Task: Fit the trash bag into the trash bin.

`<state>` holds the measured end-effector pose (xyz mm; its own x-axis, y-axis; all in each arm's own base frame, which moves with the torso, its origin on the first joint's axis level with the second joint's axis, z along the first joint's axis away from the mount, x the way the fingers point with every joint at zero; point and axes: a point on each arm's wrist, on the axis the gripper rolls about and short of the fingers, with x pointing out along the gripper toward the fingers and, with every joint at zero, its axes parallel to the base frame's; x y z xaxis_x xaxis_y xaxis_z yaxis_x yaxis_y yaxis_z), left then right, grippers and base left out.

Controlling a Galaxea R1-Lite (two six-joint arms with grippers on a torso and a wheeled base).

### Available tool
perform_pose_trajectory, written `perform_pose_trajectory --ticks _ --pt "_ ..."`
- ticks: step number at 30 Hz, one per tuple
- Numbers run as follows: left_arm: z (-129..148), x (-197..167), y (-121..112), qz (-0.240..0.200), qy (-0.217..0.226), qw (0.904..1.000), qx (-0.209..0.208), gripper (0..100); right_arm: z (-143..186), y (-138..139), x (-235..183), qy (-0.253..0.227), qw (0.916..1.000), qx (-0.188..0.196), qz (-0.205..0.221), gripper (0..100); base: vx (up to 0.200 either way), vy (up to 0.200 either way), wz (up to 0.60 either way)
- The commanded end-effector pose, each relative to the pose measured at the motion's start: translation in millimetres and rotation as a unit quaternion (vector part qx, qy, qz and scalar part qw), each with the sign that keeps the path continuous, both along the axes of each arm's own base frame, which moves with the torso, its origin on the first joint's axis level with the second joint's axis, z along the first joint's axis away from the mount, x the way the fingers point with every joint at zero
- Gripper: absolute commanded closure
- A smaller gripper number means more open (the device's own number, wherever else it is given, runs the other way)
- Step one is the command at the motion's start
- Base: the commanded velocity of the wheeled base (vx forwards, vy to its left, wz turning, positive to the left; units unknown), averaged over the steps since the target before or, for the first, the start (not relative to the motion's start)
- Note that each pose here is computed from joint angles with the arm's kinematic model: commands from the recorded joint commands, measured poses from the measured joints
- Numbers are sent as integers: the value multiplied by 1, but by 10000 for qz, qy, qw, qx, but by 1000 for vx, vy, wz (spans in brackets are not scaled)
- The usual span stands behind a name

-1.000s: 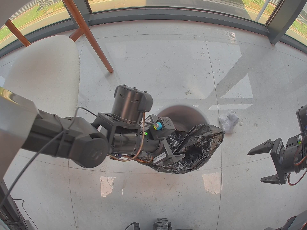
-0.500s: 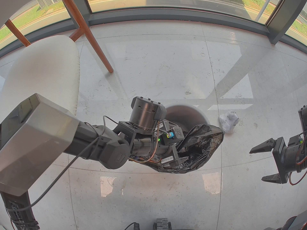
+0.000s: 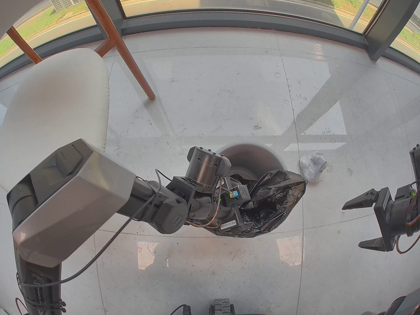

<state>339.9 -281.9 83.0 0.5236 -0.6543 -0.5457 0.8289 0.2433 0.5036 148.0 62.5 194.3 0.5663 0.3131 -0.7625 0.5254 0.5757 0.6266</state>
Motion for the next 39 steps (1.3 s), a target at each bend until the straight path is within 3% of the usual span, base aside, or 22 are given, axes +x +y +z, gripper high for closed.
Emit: perform_pose_trajectory --ticks 1,12,13,25,39 --pt "-18 4 -2 -3 136 9998 120 0 0 0 0 5 10000 0 2 0 0 0 0" --pt "-26 29 6 140 -1 9998 163 0 -1 0 0 7 10000 5 -8 0 0 0 0" --pt "-26 29 6 130 -9 9998 159 100 -1 0 0 7 10000 5 -8 0 0 0 0" --pt "-20 30 4 142 -38 9999 85 100 -3 -2 0 50 10000 -12 -46 0 0 0 0" --pt "89 8 19 312 -338 9978 -473 100 -6 -7 -8 50 9999 -11 -115 0 0 0 0"
